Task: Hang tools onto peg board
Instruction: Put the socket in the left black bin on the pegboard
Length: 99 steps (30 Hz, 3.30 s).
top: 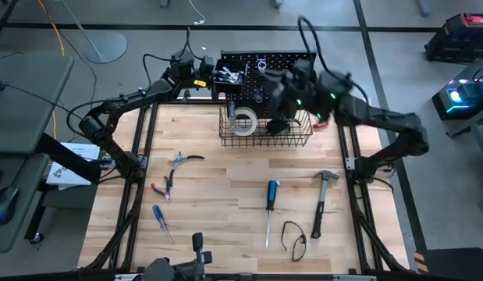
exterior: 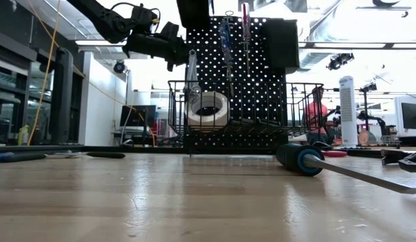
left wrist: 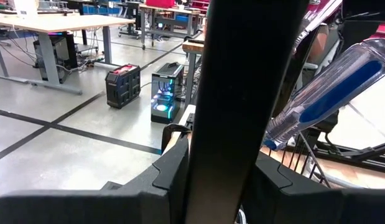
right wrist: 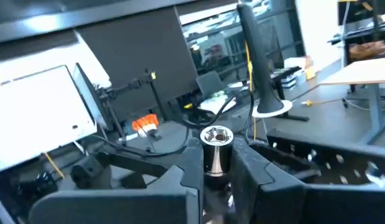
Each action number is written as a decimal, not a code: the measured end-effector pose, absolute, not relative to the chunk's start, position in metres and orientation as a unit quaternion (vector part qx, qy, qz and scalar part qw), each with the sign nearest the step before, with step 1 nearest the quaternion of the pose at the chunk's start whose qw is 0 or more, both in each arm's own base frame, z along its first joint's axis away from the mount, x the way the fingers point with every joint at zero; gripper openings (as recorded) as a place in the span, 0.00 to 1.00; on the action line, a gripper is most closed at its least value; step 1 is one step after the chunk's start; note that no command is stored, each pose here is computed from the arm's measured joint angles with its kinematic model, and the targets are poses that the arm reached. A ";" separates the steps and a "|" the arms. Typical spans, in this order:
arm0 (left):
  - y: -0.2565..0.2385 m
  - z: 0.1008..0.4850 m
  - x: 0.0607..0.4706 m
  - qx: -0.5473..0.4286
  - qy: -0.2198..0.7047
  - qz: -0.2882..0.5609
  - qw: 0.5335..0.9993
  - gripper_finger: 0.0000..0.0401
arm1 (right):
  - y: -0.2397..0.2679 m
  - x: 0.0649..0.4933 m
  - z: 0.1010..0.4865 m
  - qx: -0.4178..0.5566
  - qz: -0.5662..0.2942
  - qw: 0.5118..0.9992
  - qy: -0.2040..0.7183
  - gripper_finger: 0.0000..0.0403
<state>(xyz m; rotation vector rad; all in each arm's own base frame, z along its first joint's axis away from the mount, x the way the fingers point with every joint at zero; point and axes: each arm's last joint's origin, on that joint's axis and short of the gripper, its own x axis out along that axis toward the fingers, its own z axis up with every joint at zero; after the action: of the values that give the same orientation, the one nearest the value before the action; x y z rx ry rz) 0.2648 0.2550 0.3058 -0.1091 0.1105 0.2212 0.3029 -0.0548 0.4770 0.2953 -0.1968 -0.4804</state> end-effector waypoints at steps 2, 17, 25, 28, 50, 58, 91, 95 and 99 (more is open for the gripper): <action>0.255 0.306 0.265 -0.054 0.055 0.110 0.991 0.27 | -0.070 0.317 0.477 0.142 -0.222 0.960 -0.092 0.08; 0.255 0.306 0.265 -0.055 0.056 0.110 0.991 0.27 | -0.103 0.358 0.498 0.142 -0.285 0.948 -0.021 0.52; 0.255 0.306 0.265 -0.055 0.056 0.110 0.991 0.27 | -0.055 0.316 0.524 0.150 -0.216 0.957 0.121 0.56; 0.255 0.306 0.265 -0.055 0.056 0.110 0.991 0.27 | -0.024 0.307 0.482 0.194 -0.237 0.901 0.306 0.56; 0.254 0.306 0.265 -0.060 0.056 0.109 0.991 0.27 | 0.090 0.305 0.217 0.398 -0.371 0.635 0.548 0.56; 0.254 0.306 0.266 -0.061 0.056 0.108 0.991 0.27 | 0.033 0.297 0.187 0.336 -0.367 0.621 0.606 0.56; 0.254 0.306 0.266 -0.059 0.057 0.112 0.990 0.27 | 0.023 0.321 0.150 0.339 -0.332 0.654 0.589 0.56; 0.254 0.306 0.266 -0.059 0.057 0.113 0.990 0.27 | 0.018 0.325 0.142 0.335 -0.320 0.656 0.595 0.56; 0.254 0.306 0.266 -0.060 0.057 0.113 0.990 0.27 | 0.017 0.329 0.125 0.347 -0.310 0.631 0.621 0.54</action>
<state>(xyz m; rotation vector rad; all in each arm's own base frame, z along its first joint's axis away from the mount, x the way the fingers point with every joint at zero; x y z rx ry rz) 0.2661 0.2536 0.3056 -0.1197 0.1150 0.2272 0.3294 0.0172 0.1254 0.7931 1.4209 -0.7089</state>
